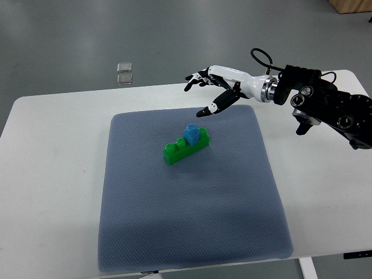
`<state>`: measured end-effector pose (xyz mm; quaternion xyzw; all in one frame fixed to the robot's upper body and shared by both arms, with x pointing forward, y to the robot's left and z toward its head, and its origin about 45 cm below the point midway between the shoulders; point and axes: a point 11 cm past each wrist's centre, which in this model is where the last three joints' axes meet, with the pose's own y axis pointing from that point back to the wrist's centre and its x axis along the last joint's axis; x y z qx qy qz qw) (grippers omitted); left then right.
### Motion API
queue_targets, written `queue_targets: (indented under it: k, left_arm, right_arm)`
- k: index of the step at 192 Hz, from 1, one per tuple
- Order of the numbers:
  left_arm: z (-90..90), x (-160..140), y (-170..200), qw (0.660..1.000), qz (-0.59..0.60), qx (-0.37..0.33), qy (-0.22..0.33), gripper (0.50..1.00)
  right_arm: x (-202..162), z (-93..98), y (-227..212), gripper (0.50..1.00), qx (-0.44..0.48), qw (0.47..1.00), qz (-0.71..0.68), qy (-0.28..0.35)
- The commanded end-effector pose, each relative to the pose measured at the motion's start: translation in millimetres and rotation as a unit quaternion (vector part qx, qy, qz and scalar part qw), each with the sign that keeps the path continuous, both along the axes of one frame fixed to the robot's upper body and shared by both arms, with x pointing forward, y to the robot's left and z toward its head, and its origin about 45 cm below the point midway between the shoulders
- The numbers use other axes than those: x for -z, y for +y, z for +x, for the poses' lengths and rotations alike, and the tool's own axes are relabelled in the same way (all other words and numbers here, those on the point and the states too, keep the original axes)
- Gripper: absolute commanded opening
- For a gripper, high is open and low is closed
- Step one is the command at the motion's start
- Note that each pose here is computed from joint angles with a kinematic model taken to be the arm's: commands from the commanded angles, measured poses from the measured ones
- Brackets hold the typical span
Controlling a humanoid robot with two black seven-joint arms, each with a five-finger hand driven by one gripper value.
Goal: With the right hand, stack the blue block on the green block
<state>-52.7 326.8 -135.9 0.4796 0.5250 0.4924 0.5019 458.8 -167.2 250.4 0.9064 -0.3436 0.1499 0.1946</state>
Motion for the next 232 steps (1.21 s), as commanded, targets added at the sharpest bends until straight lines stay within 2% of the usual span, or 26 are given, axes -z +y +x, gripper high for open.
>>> queue_targets:
  k: [1,44,90,129,232]
  left_arm:
    - [0.4,0,0,1.000,0.000,0.000,0.000,1.000]
    - [-0.5,0,0,1.000,0.000,0.000,0.000,1.000]
    - [0.4,0,0,1.000,0.000,0.000,0.000,1.000]
    - [-0.5,0,0,1.000,0.000,0.000,0.000,1.000]
    - [-0.5,0,0,1.000,0.000,0.000,0.000,1.000]
  right_arm:
    - [11,4.3,-16,0.917,0.064,0.993,0.078,0.059]
    - [42,3.3,-35,0.919,0.151,0.959,0.190,0.145]
    - [72,-3.3,-45,0.919,0.208,0.938,0.219,0.171]
    - [71,-2.4,-53,0.919,0.237,0.909,0.286,0.189]
    - [79,-12.7,-58,0.921,0.233,0.878,0.359,0.213]
